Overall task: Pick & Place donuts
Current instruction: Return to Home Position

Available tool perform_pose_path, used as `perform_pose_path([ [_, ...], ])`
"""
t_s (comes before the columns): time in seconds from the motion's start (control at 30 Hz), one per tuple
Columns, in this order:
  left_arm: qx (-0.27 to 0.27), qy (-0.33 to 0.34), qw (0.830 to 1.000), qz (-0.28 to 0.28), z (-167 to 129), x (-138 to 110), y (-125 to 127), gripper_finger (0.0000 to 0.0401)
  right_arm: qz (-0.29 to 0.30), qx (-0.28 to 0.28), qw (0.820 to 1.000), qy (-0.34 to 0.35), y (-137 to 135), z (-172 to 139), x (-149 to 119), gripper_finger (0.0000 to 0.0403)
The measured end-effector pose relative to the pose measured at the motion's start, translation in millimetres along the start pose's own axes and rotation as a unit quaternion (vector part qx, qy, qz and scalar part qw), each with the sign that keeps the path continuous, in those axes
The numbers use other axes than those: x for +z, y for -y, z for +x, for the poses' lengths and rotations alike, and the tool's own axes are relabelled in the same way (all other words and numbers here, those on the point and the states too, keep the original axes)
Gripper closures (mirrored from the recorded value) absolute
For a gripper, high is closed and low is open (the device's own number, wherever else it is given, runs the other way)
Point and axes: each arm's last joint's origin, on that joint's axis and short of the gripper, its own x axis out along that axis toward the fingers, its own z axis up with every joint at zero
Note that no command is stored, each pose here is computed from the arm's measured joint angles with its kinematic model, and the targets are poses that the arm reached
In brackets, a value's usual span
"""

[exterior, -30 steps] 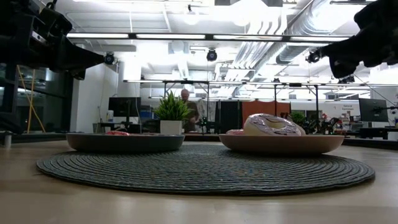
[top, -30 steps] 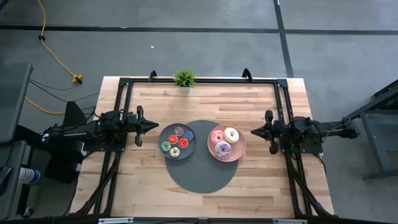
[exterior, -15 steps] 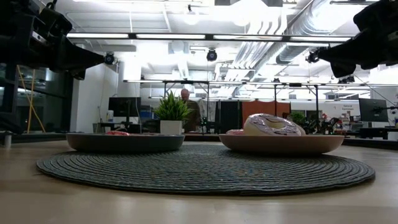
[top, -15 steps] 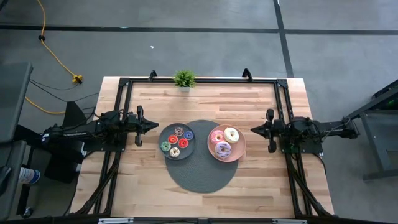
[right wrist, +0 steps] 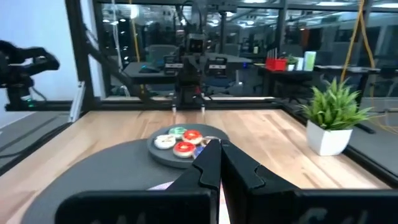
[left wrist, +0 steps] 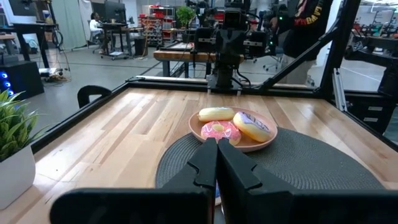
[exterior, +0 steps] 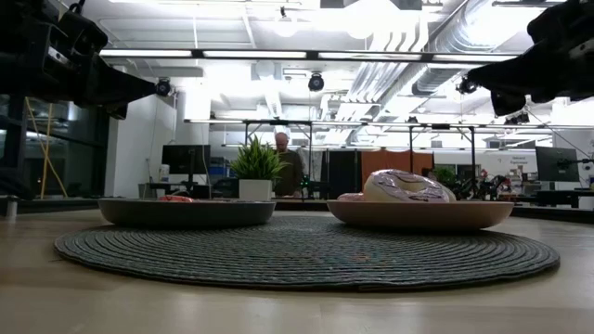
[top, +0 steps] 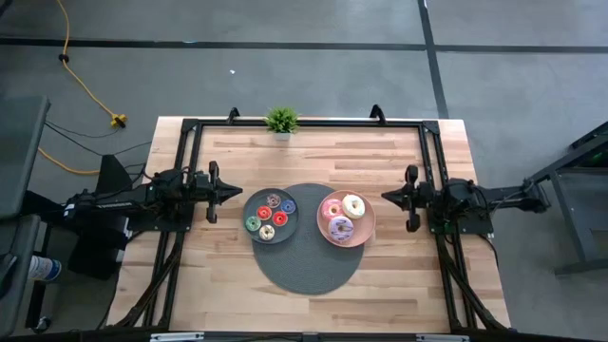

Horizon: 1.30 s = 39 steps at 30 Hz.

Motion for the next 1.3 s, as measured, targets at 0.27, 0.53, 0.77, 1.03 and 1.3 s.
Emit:
perform_pose_path([
  [0.27, 0.0, 0.0, 1.0, 0.0, 0.0, 0.0, 0.0, 0.0399, 0.002, -0.01, 1.0, -0.001, 2.8, 0.3, -0.3, 0.0402],
  [0.53, 0.0, 0.0, 1.0, 0.0, 0.0, 0.0, 0.0, 0.0399, 0.002, -0.009, 1.0, 0.0, 2.7, 0.4, -0.2, 0.0402],
  [0.77, 0.001, 0.0, 1.0, 0.0, 0.0, 0.0, 0.0, 0.0399, 0.002, -0.008, 1.0, 0.0, 2.7, 0.4, -0.2, 0.0402],
  [1.03, 0.001, 0.0, 1.0, 0.0, 0.0, 0.0, 0.0, 0.0399, 0.002, -0.008, 1.0, 0.0, 2.6, 0.4, -0.2, 0.0402],
  [1.3, 0.001, 0.0, 1.0, 0.0, 0.0, 0.0, 0.0, 0.0399, 0.002, -0.008, 1.0, 0.0, 2.6, 0.4, -0.3, 0.0402],
])
